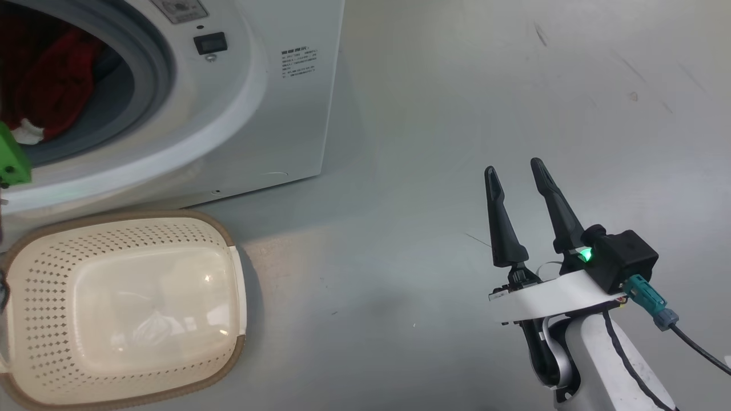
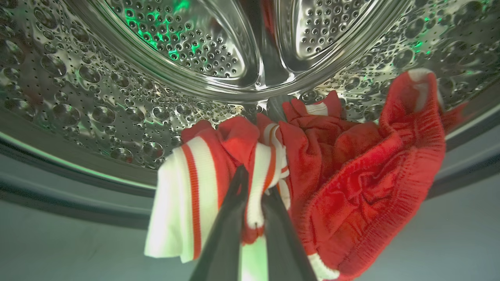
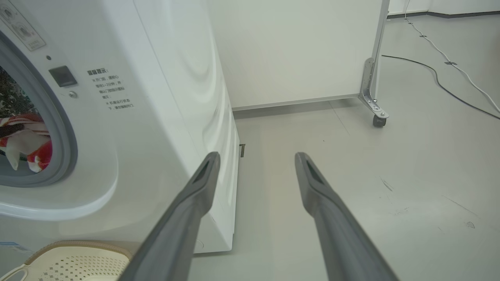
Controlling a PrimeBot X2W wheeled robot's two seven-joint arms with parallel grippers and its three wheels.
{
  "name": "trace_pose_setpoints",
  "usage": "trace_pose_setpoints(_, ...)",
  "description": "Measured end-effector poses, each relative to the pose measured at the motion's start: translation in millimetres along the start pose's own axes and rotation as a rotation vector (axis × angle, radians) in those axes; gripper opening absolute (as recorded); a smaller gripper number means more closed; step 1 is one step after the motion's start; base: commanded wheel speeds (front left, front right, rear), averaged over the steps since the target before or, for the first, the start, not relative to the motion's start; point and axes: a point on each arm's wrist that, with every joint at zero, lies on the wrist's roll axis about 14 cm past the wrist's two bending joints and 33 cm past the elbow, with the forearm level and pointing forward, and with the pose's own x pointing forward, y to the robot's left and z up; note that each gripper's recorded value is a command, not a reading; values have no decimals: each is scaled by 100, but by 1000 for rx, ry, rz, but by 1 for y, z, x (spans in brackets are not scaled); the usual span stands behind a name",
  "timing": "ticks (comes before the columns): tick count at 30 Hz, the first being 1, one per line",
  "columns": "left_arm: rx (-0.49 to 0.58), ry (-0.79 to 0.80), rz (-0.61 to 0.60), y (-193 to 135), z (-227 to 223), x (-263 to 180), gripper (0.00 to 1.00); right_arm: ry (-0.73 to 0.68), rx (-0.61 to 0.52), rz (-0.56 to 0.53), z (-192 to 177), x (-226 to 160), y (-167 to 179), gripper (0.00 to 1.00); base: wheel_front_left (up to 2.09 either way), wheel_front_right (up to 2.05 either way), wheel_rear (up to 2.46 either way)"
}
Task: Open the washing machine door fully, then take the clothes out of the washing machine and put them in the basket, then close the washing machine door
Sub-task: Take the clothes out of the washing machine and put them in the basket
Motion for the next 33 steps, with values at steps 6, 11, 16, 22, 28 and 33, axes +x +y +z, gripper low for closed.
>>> trace_pose_setpoints(6, -58, -72, -22, -11, 6, -27, 0, -36, -7, 13, 13, -2, 3, 100, 0, 0, 0)
trace_pose_setpoints(11, -100, -135, -19, -12, 13, -52, 0, -36, -9, 31, 14, -12, 7, 100, 0, 0, 0)
trace_pose_setpoints(16, -120, -194, 5, -2, 22, -78, 0, -54, -7, 60, 21, -18, 15, 100, 0, 0, 0)
trace_pose_setpoints(22, -141, -245, 24, 12, 33, -110, 0, -68, 2, 91, 27, -32, 25, 100, 0, 0, 0)
trace_pose_setpoints(28, -145, -306, 8, 11, 47, -135, 0, -94, 7, 107, 36, -42, 30, 100, 0, 0, 0)
trace_pose_setpoints(33, -155, -380, -30, 1, 66, -155, 0, -110, 7, 110, 41, -51, 30, 100, 0, 0, 0)
